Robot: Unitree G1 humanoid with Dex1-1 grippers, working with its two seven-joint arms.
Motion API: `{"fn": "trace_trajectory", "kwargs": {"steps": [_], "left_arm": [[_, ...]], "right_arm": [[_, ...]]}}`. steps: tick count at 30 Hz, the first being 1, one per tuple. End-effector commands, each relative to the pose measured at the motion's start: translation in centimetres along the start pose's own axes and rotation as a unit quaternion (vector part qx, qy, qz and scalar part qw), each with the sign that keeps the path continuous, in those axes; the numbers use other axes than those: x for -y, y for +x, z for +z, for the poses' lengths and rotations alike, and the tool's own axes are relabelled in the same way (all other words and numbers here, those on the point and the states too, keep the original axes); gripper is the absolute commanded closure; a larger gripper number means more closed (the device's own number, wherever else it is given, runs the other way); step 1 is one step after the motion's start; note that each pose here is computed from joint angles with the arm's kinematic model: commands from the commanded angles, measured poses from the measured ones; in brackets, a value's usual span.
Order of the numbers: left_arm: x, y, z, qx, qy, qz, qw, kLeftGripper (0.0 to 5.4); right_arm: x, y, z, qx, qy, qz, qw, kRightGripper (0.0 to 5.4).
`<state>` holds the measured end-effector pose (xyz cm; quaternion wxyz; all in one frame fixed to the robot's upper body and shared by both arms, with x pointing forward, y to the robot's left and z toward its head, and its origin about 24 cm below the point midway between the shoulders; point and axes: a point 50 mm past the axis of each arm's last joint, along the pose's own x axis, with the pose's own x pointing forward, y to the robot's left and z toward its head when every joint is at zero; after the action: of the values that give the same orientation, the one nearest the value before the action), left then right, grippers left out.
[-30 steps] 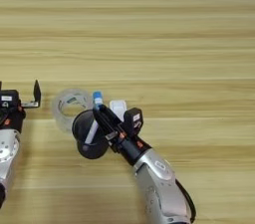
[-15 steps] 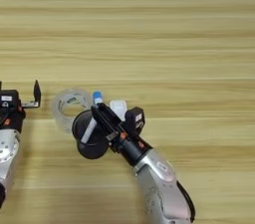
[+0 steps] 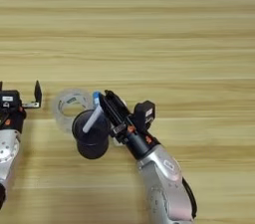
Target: Move the objects on the table
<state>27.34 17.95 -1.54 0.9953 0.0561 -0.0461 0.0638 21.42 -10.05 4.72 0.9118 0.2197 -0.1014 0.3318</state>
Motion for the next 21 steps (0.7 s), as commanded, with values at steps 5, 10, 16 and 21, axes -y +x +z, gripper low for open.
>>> {"fn": "trace_trajectory", "kwargs": {"steps": [5, 10, 16, 21], "left_arm": [[0.3, -0.2, -0.2, -0.007, 0.000, -0.001, 1.0000, 0.00], [0.3, -0.1, -0.1, -0.007, 0.000, 0.000, 1.0000, 0.00], [0.3, -0.2, -0.1, -0.007, 0.000, 0.000, 1.0000, 0.00], [0.3, -0.3, -0.1, -0.006, 0.000, 0.000, 1.0000, 0.00]], "right_arm": [[0.4, 0.0, 1.7, 0.034, -0.026, -0.019, 0.999, 4.70], [0.3, 0.0, 3.0, 0.055, -0.026, -0.020, 0.998, 4.70], [0.5, 0.0, 4.5, 0.082, 0.014, -0.028, 0.996, 4.70], [1.5, -0.3, 6.0, 0.100, 0.013, -0.049, 0.994, 4.70]]}}
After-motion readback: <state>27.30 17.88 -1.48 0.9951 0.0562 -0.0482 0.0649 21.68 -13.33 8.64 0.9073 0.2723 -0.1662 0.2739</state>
